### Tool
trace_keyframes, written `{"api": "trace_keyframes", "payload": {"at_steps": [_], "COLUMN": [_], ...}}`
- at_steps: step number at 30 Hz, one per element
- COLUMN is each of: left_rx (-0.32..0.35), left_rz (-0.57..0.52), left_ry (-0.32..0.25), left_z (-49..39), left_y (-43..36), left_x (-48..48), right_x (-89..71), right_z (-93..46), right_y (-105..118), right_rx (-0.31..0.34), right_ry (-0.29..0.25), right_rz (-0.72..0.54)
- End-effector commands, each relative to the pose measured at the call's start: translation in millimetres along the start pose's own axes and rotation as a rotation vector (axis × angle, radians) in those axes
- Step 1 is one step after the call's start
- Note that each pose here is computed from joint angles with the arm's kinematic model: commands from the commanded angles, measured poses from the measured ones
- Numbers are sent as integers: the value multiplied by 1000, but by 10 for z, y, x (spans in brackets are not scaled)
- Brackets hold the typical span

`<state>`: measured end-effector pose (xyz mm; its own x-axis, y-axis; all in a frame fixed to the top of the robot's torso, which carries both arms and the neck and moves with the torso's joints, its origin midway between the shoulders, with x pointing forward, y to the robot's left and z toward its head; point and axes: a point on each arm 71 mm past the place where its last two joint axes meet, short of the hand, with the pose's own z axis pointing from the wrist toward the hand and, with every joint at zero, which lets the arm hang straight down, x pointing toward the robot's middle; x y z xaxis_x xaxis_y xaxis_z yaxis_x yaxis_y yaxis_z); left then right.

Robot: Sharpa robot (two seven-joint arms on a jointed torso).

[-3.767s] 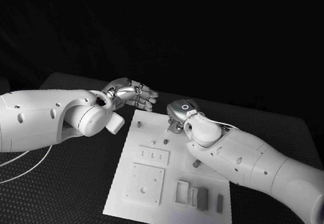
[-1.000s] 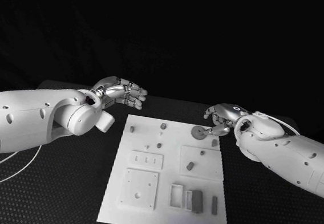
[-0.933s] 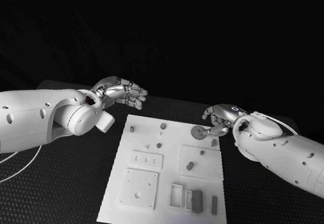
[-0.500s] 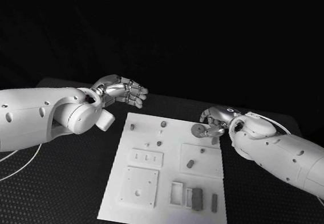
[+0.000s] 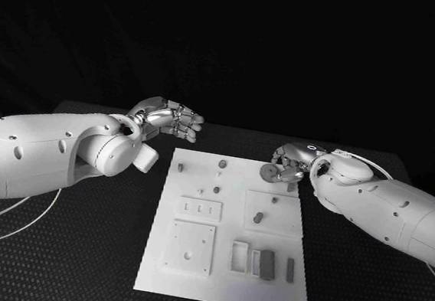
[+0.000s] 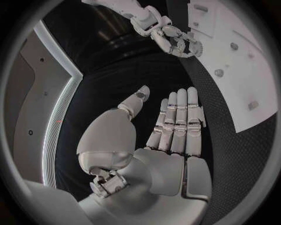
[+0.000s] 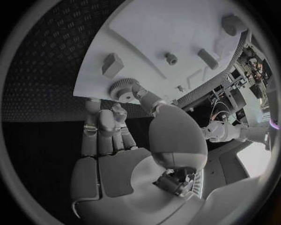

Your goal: Assemble the parts on the task board

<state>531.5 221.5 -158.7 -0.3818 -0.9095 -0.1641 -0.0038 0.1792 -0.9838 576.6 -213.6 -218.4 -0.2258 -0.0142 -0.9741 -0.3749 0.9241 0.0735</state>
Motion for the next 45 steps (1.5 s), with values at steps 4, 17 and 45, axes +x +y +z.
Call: {"api": "trace_keyframes", "payload": {"at_steps": [4, 17, 45], "left_rx": [13, 15, 18], "left_rz": [-1, -2, 0], "left_ry": [21, 27, 32], "left_z": [-3, -13, -10], "left_y": [-23, -38, -66], "left_x": [32, 48, 67], "right_x": [35, 124, 353], "right_z": [18, 51, 66], "right_y": [36, 96, 85], "right_rx": [-18, -22, -21], "right_ry": [34, 85, 238], "right_rz": [-2, 6, 25]}}
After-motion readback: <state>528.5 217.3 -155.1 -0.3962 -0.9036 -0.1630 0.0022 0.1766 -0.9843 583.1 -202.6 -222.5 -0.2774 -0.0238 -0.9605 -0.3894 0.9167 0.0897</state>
